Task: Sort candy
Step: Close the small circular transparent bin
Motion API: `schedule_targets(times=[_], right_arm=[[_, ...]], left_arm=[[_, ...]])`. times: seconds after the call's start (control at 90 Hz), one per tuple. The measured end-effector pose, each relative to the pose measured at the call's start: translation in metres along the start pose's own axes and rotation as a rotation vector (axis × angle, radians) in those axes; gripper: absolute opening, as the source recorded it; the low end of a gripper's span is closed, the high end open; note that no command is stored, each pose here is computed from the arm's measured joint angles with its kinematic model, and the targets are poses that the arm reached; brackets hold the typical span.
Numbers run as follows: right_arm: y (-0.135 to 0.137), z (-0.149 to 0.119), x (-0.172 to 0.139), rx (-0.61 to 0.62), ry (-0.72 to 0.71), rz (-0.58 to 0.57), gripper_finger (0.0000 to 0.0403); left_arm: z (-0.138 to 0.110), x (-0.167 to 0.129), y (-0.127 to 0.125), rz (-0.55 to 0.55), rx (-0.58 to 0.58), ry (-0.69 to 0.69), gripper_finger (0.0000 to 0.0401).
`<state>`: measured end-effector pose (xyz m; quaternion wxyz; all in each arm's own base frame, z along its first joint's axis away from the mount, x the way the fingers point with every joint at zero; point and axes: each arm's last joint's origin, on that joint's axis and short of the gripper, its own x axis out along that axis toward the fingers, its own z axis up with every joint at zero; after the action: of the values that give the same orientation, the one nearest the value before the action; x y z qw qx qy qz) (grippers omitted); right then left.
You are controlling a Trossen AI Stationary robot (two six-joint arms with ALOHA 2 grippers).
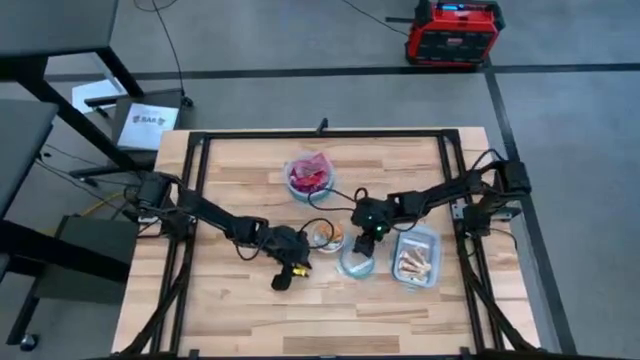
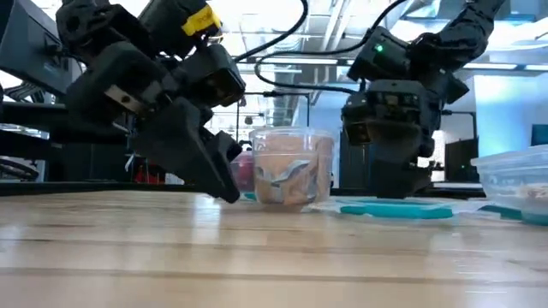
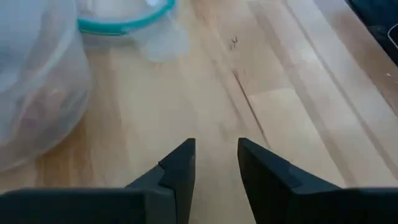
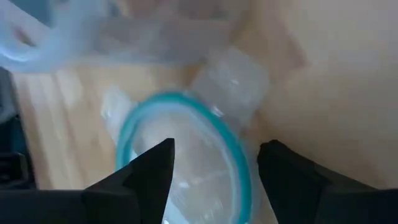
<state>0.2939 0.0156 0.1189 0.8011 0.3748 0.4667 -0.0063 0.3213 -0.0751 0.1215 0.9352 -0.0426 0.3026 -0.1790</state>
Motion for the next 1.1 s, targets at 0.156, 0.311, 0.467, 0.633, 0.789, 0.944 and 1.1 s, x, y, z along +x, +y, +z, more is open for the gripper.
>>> schedule_targets(times=[0.156, 0.311, 0.467, 0.633, 0.789, 0.944, 1.1], right_arm=[[0.008, -0.012, 0.016, 0.032, 0.038, 0.01, 0.0212], [0.015, -0.02, 0.019, 0.029, 0.048, 0.0, 0.0212], [0.018, -0.019, 0.013, 0.027, 0.03, -0.003, 0.0212], [0.02, -0.023, 0.01, 0.032, 0.049, -0.019, 0.0211], [0.025, -0.036, 0.015, -0.02, 0.081, -0.061, 0.021], [0.031, -0.04, 0.018, -0.011, 0.064, -0.048, 0.021], [0.039, -0.047, 0.02, 0.011, 0.039, -0.054, 0.021]], left_arm=[[0.0, 0.012, 0.0, -0.007, -0.03, 0.019, 0.0107], [0.004, 0.016, -0.007, -0.025, -0.022, 0.012, 0.0107], [0.014, 0.019, -0.019, -0.04, -0.048, -0.016, 0.0107], [0.021, 0.024, -0.056, 0.034, -0.025, -0.061, 0.0106], [0.026, 0.033, -0.084, 0.176, -0.026, -0.121, 0.0106], [0.024, 0.056, -0.092, 0.197, -0.06, -0.073, 0.0106], [0.021, 0.081, -0.089, 0.225, -0.095, -0.038, 0.0106]])
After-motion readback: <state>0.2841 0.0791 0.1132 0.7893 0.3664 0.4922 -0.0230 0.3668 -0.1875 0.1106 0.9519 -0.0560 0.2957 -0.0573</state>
